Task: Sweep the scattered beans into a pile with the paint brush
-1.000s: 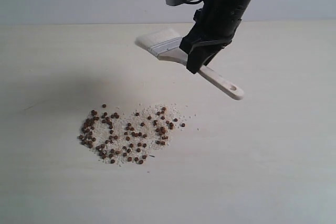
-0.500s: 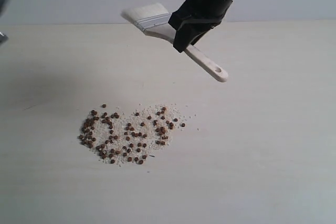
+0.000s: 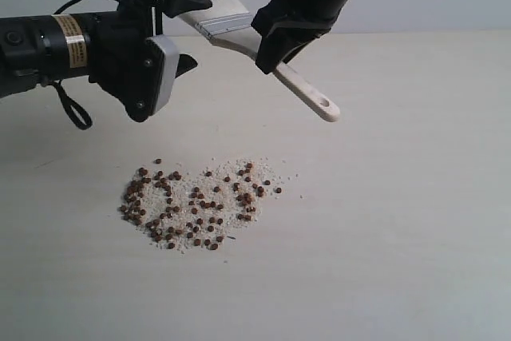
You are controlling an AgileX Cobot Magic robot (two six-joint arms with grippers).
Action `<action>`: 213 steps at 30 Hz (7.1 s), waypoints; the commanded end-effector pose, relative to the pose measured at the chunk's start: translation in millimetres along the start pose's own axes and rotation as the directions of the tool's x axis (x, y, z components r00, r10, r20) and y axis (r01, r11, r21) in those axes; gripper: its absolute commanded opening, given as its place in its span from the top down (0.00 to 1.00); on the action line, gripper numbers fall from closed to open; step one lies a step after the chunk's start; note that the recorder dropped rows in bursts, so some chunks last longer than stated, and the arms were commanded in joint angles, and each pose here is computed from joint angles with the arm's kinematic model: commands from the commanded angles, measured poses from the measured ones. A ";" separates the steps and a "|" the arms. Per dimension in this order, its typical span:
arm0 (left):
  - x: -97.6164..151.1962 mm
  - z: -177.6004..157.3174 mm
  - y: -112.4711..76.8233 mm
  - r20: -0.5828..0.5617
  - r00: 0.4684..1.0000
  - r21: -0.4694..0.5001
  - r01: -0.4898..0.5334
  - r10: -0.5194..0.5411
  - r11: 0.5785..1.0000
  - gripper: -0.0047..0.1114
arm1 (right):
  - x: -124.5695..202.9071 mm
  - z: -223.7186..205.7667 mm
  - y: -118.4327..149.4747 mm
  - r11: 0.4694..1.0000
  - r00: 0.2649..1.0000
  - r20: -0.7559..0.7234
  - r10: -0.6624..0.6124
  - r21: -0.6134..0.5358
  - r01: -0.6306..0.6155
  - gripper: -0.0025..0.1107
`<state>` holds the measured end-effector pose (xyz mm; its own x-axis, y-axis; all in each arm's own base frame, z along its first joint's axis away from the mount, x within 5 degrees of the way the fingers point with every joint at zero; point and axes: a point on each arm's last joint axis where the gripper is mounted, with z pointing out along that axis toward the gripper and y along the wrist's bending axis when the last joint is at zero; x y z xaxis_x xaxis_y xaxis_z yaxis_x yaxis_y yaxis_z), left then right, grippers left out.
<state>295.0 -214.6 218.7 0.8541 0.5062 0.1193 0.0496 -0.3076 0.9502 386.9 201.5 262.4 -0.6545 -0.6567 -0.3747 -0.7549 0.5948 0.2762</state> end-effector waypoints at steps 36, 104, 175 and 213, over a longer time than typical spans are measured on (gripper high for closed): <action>-18.6 54.3 2.3 0.042 0.996 0.052 -0.083 0.080 0.995 0.96 | -12.9 -25.0 7.9 0.999 0.997 0.080 -0.023 0.033 0.020 0.59; 50.7 -14.9 -0.7 0.198 -0.157 0.419 0.906 -0.967 -0.062 0.96 | -14.0 -31.2 6.0 0.842 0.428 0.891 -0.149 -0.112 0.527 0.37; 23.5 -150.7 -39.5 0.274 -0.285 -0.509 0.767 -0.919 -0.390 0.96 | -9.6 -106.7 26.9 0.667 0.810 0.447 -0.381 0.739 -0.095 0.98; -100.5 -279.6 -87.4 0.348 -0.230 -0.635 0.655 -0.909 -0.409 0.96 | 106.6 -93.6 116.7 0.746 0.749 0.521 -0.409 0.663 -0.054 0.98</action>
<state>64.8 -14.4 206.7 -0.0498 -0.0917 -0.9945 0.2134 0.9718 -0.1003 231.9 162.5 340.4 -0.1756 -0.5010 -0.8474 -0.5039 0.7852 -0.3598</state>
